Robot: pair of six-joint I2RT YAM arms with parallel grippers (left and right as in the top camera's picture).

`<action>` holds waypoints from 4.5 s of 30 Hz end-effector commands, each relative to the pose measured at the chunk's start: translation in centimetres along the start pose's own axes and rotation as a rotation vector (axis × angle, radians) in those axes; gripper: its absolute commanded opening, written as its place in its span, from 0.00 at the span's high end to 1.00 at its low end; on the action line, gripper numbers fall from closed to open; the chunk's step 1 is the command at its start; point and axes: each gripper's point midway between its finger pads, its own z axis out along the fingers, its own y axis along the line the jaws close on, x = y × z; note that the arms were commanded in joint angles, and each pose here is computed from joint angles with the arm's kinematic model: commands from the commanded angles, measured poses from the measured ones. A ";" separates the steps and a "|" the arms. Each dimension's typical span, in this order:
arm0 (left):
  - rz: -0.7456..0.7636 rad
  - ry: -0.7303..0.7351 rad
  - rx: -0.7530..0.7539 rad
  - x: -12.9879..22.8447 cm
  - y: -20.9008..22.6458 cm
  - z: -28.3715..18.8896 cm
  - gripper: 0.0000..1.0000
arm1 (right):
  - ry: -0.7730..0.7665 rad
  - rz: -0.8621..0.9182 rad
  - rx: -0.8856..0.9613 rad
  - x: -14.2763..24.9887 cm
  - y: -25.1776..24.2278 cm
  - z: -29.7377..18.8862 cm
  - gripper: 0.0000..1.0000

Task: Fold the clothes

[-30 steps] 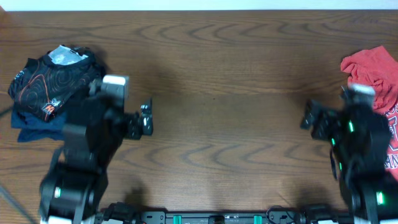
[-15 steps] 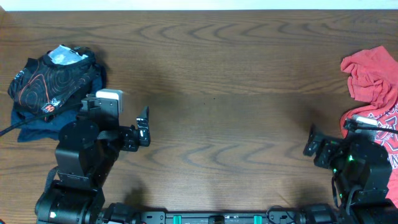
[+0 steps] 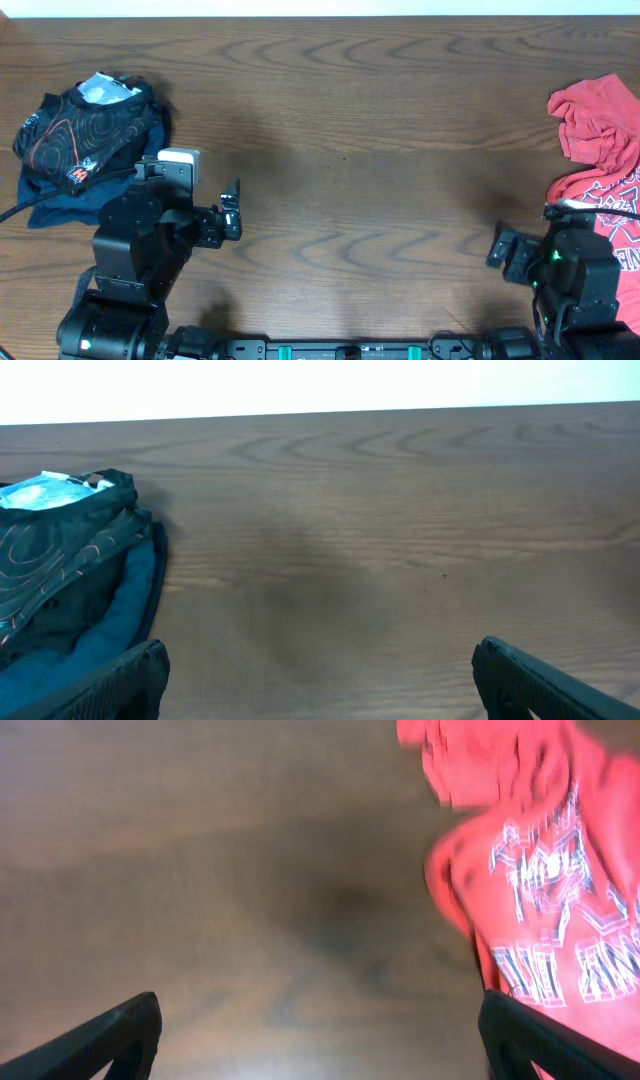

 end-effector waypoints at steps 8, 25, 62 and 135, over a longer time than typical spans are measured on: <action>-0.013 0.010 -0.010 0.3 0.2 0.2 0.02 | -0.382 -0.112 -0.134 -2.3 1.6 -1.0 0.01; -0.013 0.010 -0.010 0.3 0.2 0.2 0.02 | -0.782 -0.099 -0.243 -3.0 3.8 2.5 0.01; -0.013 0.010 -0.010 0.3 0.2 0.2 0.02 | -0.635 -0.236 -0.324 1.8 5.8 6.9 0.01; -0.026 -0.394 -0.220 13.1 7.2 7.1 0.02 | -0.635 -0.236 -0.324 1.8 5.8 6.9 0.01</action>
